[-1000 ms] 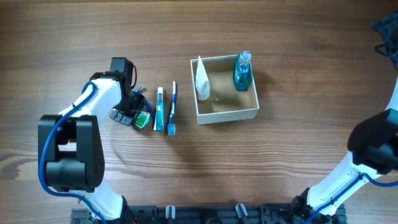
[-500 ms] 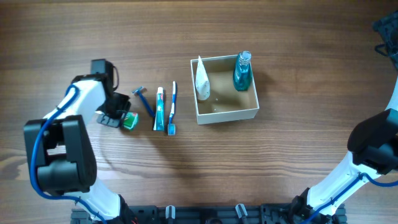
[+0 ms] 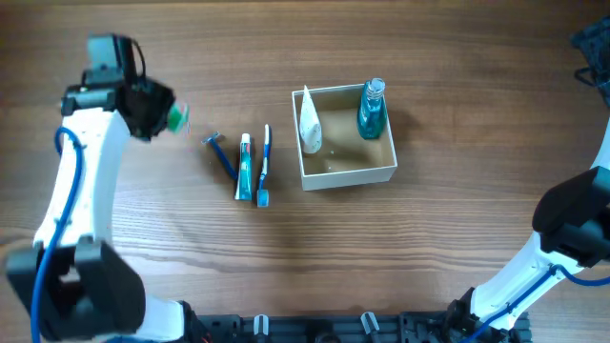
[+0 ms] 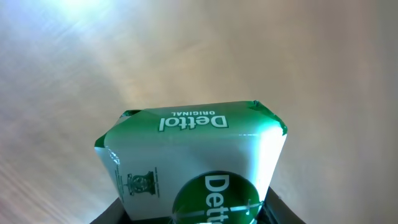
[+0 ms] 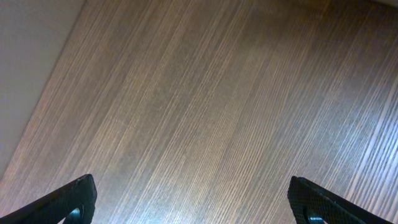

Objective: Pack container

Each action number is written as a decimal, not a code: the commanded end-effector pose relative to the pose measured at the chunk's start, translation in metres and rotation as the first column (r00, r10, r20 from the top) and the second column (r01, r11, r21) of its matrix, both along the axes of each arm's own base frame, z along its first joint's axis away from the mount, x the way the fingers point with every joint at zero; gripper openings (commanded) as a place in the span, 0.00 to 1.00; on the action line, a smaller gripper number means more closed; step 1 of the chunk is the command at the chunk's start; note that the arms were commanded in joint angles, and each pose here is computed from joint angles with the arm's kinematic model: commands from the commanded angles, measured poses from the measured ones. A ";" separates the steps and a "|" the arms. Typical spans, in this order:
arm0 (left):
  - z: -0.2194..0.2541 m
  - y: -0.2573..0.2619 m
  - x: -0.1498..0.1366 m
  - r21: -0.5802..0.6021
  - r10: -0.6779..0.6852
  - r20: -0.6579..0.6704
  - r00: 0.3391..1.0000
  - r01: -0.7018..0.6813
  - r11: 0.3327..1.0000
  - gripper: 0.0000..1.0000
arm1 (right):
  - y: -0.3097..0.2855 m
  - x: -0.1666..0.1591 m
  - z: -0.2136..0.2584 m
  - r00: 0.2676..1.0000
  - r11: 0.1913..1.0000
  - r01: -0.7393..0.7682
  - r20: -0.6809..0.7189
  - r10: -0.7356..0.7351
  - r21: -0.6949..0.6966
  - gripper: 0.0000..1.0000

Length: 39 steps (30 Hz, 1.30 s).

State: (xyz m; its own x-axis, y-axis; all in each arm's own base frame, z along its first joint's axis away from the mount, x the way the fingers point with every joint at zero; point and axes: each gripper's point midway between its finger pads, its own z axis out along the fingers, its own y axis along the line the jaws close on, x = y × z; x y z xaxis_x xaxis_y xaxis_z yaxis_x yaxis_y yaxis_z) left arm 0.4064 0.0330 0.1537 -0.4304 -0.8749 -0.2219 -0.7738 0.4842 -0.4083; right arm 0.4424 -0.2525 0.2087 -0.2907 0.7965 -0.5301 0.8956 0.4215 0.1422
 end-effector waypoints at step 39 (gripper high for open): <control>0.149 -0.341 0.002 0.170 -0.575 0.546 0.610 0.591 0.789 0.32 | 0.001 0.002 -0.006 1.000 1.000 0.006 -0.003 -0.006 0.010 1.00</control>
